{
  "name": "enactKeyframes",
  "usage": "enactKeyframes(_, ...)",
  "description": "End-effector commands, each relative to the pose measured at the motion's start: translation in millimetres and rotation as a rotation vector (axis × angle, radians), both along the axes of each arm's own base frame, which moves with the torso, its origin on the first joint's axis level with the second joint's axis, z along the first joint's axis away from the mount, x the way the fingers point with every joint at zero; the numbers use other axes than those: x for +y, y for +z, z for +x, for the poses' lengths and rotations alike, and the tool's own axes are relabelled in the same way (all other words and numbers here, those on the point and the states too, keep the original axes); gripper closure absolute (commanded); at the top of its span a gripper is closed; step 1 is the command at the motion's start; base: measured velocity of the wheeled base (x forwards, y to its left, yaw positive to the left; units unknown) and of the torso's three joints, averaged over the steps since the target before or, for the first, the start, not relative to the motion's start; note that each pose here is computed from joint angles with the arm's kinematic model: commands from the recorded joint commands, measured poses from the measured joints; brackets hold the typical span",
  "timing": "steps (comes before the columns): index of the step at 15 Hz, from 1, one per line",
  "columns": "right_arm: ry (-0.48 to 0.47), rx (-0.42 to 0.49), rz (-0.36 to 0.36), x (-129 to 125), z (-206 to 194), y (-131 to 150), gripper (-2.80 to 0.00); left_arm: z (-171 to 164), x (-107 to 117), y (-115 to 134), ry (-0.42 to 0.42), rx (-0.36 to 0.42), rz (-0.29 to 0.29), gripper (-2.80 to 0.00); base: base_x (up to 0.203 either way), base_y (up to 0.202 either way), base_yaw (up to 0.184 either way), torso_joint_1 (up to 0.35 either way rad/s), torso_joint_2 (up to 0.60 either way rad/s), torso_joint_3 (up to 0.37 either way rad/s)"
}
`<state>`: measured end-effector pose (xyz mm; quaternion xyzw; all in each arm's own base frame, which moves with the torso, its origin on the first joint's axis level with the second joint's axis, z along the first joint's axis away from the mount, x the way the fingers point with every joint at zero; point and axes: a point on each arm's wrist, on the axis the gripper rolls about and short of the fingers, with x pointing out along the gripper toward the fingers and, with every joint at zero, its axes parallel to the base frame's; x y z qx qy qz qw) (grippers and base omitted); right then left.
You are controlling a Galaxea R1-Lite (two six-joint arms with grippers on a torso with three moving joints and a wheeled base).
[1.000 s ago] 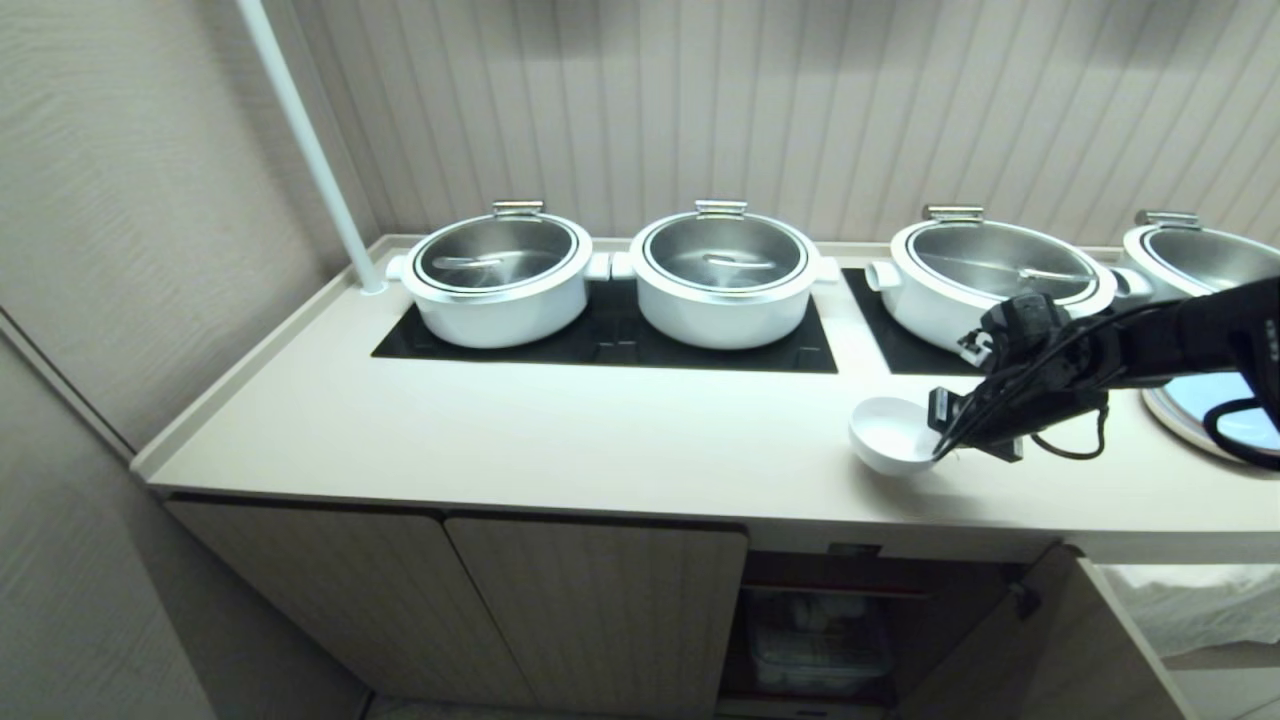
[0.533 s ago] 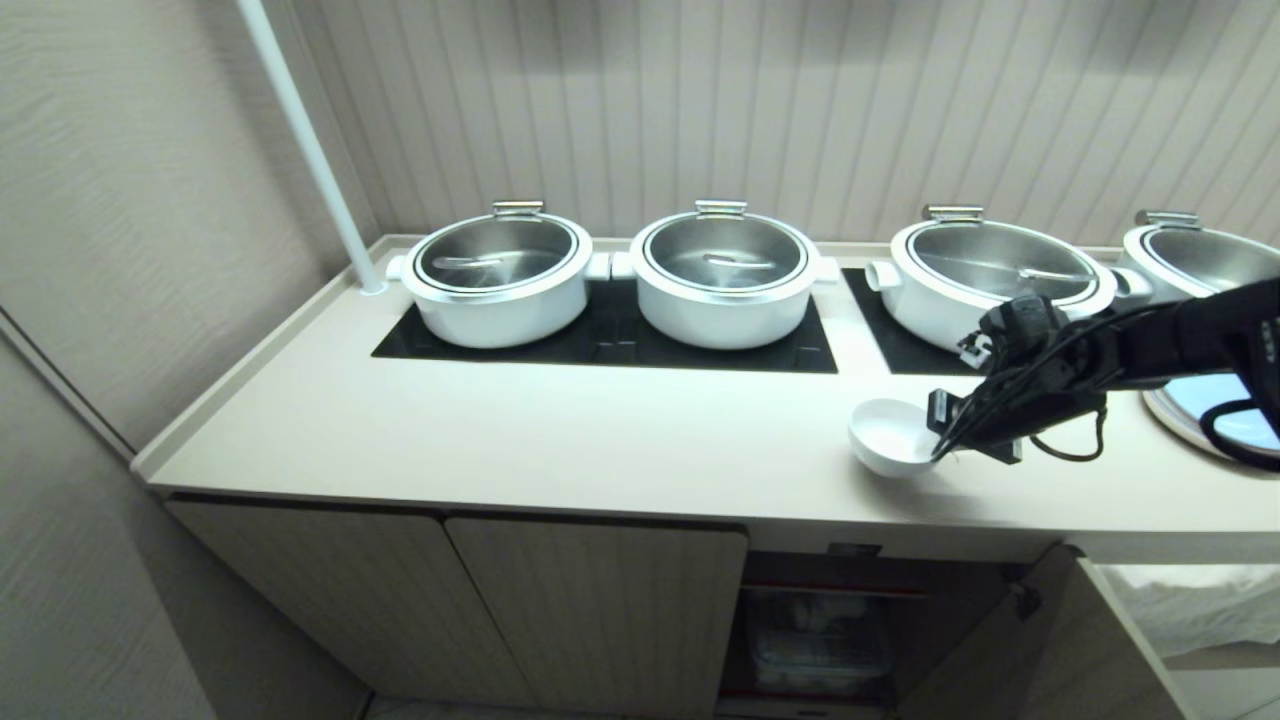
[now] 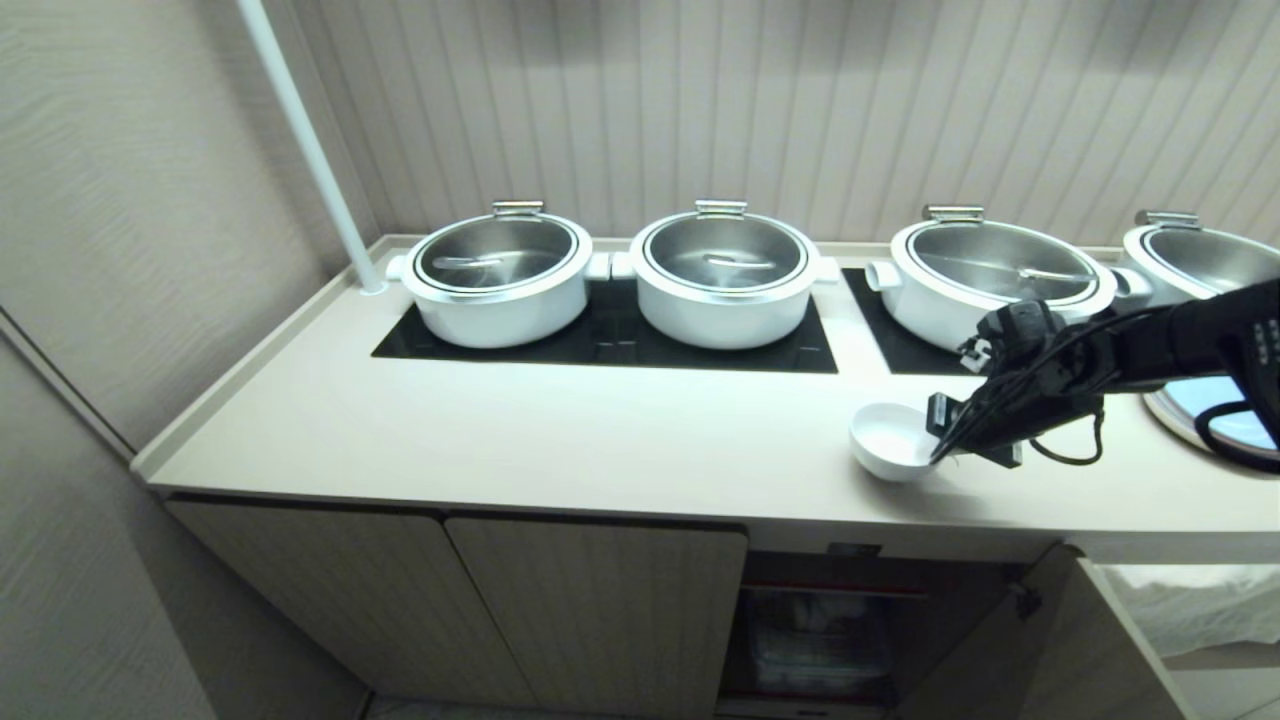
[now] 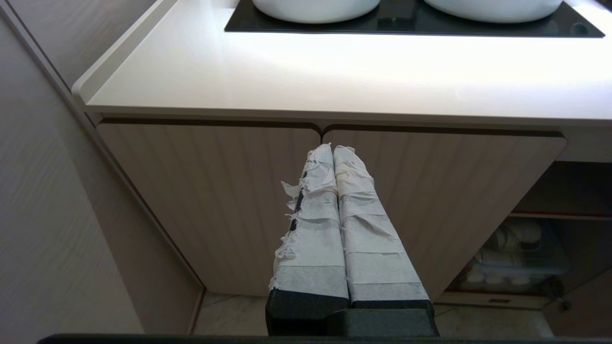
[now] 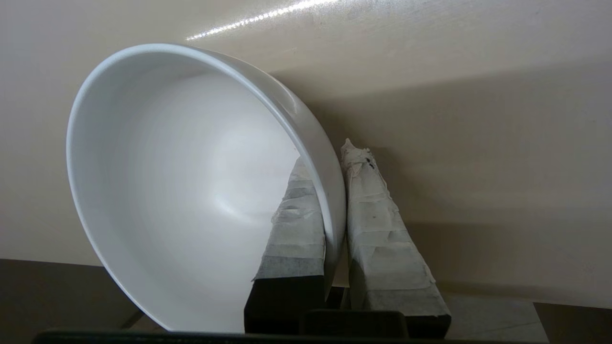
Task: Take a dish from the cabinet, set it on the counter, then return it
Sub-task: Place it on the table
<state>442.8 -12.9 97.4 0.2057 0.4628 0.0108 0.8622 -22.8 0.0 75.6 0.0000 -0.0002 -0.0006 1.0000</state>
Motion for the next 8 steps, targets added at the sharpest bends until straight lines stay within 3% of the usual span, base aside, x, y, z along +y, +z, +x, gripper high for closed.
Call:
enactKeyframes(1,-0.001,0.003,0.003,-0.2,-0.2,-0.5,0.00,0.0,0.0,-0.1,0.001,0.000,0.000,0.00,0.000,0.000,0.000,0.000,0.00,0.000)
enactKeyframes(8,-0.003,0.008,0.003,-1.0,0.9,-3.5,0.00,0.0,0.0,-0.1,0.000,0.000,0.000,0.00,0.000,0.000,0.000,0.000,0.00,0.000)
